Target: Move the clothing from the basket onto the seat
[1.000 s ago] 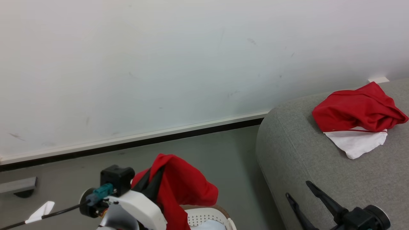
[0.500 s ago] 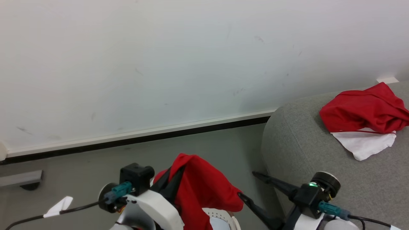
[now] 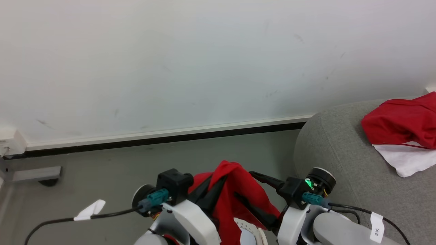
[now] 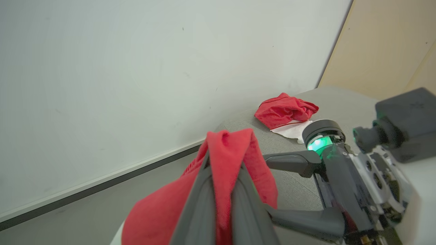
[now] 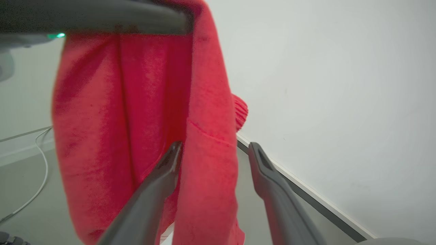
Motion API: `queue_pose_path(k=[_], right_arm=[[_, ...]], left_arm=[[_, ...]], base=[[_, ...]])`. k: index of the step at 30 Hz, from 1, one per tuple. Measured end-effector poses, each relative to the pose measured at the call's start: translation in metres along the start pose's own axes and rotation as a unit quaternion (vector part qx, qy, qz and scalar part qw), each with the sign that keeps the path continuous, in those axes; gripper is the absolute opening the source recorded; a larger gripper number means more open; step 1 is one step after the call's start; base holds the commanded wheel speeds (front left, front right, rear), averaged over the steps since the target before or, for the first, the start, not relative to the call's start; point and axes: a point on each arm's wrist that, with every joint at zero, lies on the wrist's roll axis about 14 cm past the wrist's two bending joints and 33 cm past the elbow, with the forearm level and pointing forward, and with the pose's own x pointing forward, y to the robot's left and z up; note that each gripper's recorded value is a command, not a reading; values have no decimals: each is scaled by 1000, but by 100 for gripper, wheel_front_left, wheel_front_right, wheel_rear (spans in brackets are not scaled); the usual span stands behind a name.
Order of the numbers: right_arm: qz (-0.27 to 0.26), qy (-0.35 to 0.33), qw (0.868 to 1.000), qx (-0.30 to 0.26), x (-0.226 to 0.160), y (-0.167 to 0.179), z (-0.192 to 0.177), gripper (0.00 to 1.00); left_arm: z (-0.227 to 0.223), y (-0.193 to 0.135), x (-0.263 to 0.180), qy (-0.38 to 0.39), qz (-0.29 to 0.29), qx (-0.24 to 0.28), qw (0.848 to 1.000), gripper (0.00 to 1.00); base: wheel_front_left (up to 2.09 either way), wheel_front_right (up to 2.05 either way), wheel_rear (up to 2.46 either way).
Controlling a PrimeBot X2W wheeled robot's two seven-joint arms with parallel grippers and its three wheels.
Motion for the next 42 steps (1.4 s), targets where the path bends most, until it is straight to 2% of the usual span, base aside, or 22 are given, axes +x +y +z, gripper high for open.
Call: queue_pose_path(k=[7, 8, 9, 10, 21, 22, 23, 24, 25, 26, 35, 42], right_arm=[[3, 11, 998, 56, 20, 12, -10, 100], [1, 7, 998, 64, 22, 11, -8, 76], [-6, -2, 997, 75, 24, 7, -2, 35], [-7, -9, 996, 85, 26, 6, 2, 0], [-27, -42, 990, 133, 19, -8, 17, 0], [-30, -44, 989, 136, 18, -10, 18, 0], [-34, -48, 988, 141, 17, -12, 20, 0], [-39, -53, 987, 145, 15, -16, 22, 0], [-46, -56, 987, 147, 13, -21, 24, 0], [-54, -59, 986, 147, 11, -27, 25, 0], [-112, -99, 978, 143, -10, -71, 45, 0], [-183, -137, 965, 131, -45, -115, 62, 0]], left_arm=[[9, -4, -1, -11, -6, 0, 1000, 0], [9, -5, -2, -11, -6, -1, 1000, 0], [9, -5, -2, -12, -7, -2, 1000, 0], [9, -5, -2, -12, -6, -3, 1000, 0], [-1, 8, -4, 1, 14, -2, 1000, 0], [-3, 8, -4, 3, 14, -2, 1000, 13], [-3, 9, -3, 2, 15, -2, 1000, 32], [-5, 9, -3, 4, 17, -3, 1000, 44], [-7, 9, -3, 5, 17, -4, 1000, 85], [-8, 10, -3, 6, 19, -4, 1000, 100], [-16, -3, 4, 5, -1, -10, 1000, 100], [-29, -24, 15, 15, -32, -19, 999, 100]], base=[[0, 0, 0], [0, 0, 0], [0, 0, 0], [0, 0, 0], [0, 0, 0], [0, 0, 0], [0, 0, 0], [0, 0, 0], [0, 0, 0], [0, 0, 0], [0, 0, 0], [0, 0, 0]])
